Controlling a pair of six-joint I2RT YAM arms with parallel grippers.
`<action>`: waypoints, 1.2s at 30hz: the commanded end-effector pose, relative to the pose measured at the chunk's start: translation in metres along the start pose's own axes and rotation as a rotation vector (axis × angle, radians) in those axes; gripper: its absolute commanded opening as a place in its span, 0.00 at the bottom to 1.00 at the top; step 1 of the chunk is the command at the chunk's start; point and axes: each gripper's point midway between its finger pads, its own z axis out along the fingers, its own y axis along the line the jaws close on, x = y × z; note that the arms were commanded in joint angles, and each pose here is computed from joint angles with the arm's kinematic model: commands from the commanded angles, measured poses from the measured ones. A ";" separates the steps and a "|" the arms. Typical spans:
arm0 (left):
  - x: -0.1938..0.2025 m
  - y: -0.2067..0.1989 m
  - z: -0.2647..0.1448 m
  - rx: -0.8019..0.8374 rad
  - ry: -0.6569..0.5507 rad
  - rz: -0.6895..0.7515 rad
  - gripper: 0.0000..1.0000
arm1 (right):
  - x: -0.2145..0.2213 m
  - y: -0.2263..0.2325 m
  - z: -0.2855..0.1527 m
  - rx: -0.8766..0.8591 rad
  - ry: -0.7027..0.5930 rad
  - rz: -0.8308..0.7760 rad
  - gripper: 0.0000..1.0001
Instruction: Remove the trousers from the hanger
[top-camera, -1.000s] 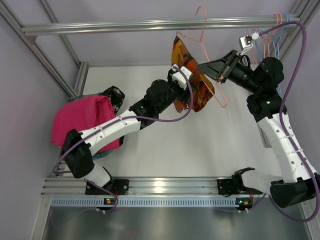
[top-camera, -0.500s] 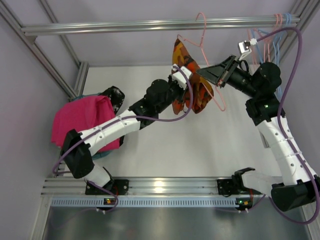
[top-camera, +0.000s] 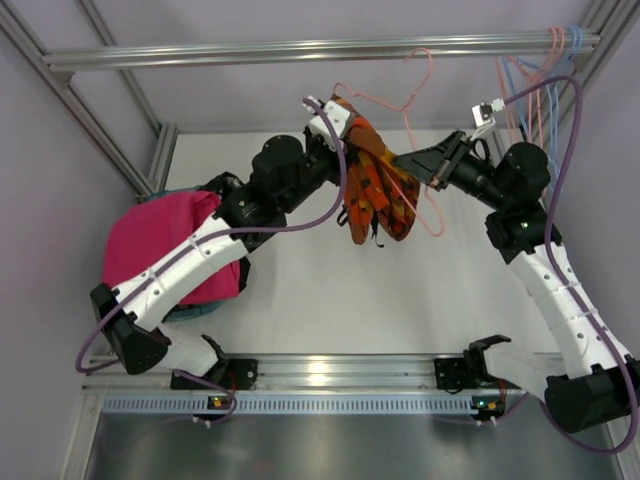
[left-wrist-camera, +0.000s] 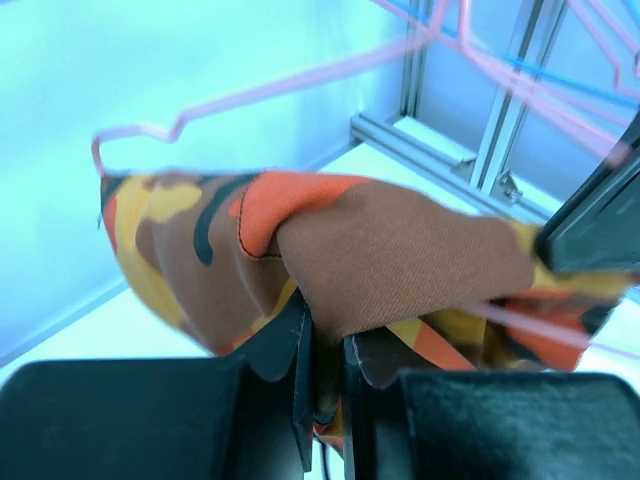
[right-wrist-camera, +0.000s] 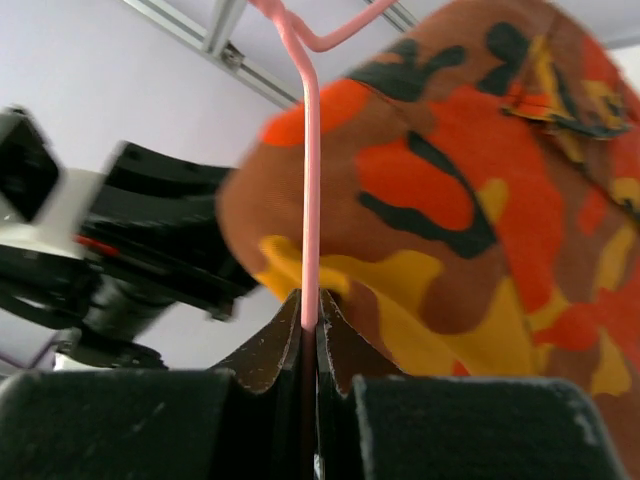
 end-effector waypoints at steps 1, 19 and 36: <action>-0.146 0.014 -0.051 -0.014 -0.362 -0.092 0.00 | -0.001 -0.004 -0.001 -0.008 -0.039 -0.083 0.00; -0.271 0.026 -0.115 -0.011 -0.645 -0.120 0.00 | 0.034 -0.074 -0.004 0.170 0.020 -0.066 0.00; -0.302 0.081 -0.176 -0.161 -0.761 -0.087 0.00 | 0.044 -0.058 -0.022 0.149 0.070 -0.185 0.00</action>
